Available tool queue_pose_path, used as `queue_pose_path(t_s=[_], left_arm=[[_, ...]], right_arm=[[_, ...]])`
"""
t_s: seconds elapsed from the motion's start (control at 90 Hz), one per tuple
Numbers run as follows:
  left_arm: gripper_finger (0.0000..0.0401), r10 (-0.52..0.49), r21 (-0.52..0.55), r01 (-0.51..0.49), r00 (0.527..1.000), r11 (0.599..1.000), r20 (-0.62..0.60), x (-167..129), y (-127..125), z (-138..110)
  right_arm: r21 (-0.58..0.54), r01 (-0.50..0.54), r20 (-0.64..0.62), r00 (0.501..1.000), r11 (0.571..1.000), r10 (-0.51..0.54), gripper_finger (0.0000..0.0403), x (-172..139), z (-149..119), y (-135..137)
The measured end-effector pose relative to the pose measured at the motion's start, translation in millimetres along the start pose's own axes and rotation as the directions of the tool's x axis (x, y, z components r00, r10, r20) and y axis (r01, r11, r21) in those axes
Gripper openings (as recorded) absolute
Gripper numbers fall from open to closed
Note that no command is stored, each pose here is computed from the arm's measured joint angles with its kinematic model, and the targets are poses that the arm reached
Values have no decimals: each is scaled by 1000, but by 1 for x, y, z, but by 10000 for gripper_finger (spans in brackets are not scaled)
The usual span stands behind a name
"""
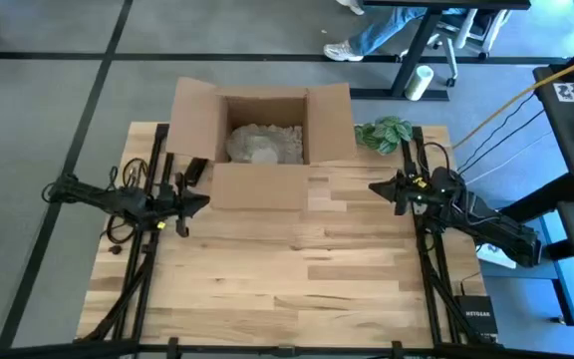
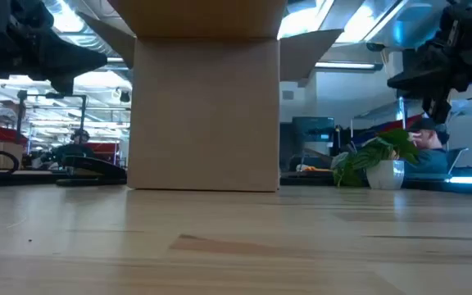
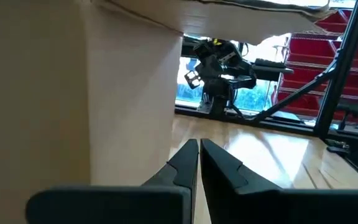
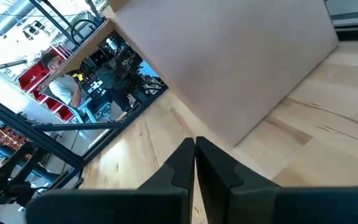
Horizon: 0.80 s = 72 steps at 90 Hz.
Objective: Wrap mug
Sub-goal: Return to Home Position
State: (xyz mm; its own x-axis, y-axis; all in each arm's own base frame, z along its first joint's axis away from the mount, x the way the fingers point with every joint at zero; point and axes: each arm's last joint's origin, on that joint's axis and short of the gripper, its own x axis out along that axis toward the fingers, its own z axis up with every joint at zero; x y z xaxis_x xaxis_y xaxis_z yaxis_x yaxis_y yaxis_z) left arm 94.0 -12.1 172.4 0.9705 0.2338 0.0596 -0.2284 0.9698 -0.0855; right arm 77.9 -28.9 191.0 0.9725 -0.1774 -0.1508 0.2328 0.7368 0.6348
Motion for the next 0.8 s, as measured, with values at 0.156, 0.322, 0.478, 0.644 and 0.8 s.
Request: queue_pose_path(t_s=[0.156, 0.322, 0.478, 0.644, 0.8], left_arm=[[0, 0, 0, 0, 1000, 1000, 0, 0, 0, 0], [0, 0, 0, 0, 1000, 1000, -1, 0, 0, 0], [0, 0, 1, 0, 1000, 1000, -1, 0, 0, 0], [0, 0, 1, 0, 1000, 1000, -2, 0, 0, 0], [0, 0, 1, 0, 1000, 1000, -2, 0, 0, 0]], right_arm=[[0, 0, 0, 1000, 1000, 0, 0, 0, 0, 0], [0, 0, 0, 1000, 1000, 0, 0, 0, 0, 0], [0, 0, 0, 1000, 1000, 0, 0, 0, 0, 0], [0, -1, 1, 1000, 1000, 1, 0, 0, 0, 0], [-2, -5, 6, 1000, 1000, 5, 0, 8, -11, -11]])
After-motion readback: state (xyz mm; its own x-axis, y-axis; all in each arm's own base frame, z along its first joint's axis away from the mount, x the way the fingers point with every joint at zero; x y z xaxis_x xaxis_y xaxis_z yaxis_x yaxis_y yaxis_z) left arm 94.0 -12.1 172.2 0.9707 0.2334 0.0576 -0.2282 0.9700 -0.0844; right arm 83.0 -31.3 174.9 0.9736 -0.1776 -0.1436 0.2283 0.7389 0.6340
